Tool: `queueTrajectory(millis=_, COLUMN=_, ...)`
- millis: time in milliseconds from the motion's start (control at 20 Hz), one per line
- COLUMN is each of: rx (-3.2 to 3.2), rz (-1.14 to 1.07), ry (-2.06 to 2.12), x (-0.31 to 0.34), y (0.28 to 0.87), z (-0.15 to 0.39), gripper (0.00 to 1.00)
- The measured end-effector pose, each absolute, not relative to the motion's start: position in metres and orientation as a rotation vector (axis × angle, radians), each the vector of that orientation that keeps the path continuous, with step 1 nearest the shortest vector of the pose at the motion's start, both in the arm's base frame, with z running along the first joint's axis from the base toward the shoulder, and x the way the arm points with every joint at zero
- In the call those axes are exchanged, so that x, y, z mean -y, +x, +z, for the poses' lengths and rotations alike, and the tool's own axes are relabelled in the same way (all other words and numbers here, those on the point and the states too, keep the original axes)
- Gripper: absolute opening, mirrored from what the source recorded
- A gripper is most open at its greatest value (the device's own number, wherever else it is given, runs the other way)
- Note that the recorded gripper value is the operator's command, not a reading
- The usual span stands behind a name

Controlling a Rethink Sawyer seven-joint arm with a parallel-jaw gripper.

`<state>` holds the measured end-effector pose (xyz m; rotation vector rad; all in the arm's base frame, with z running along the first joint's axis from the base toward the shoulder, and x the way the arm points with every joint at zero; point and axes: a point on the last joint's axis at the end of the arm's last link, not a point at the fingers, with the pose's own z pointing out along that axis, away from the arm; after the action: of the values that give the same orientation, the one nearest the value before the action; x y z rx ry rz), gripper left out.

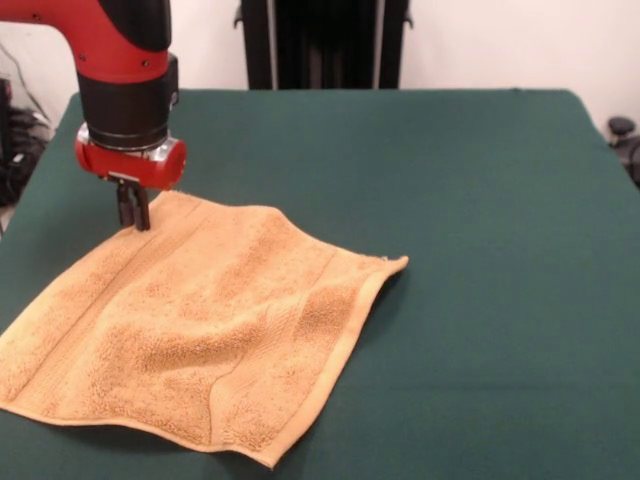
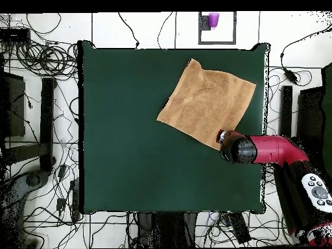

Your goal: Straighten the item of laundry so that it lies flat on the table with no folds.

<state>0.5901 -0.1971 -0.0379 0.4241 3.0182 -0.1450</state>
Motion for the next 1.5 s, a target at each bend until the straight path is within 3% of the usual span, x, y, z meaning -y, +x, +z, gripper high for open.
queueTrajectory(millis=1500, rx=-3.068, rz=-0.117, ry=0.449, x=0.200, y=0.552, z=-0.034, gripper=0.00)
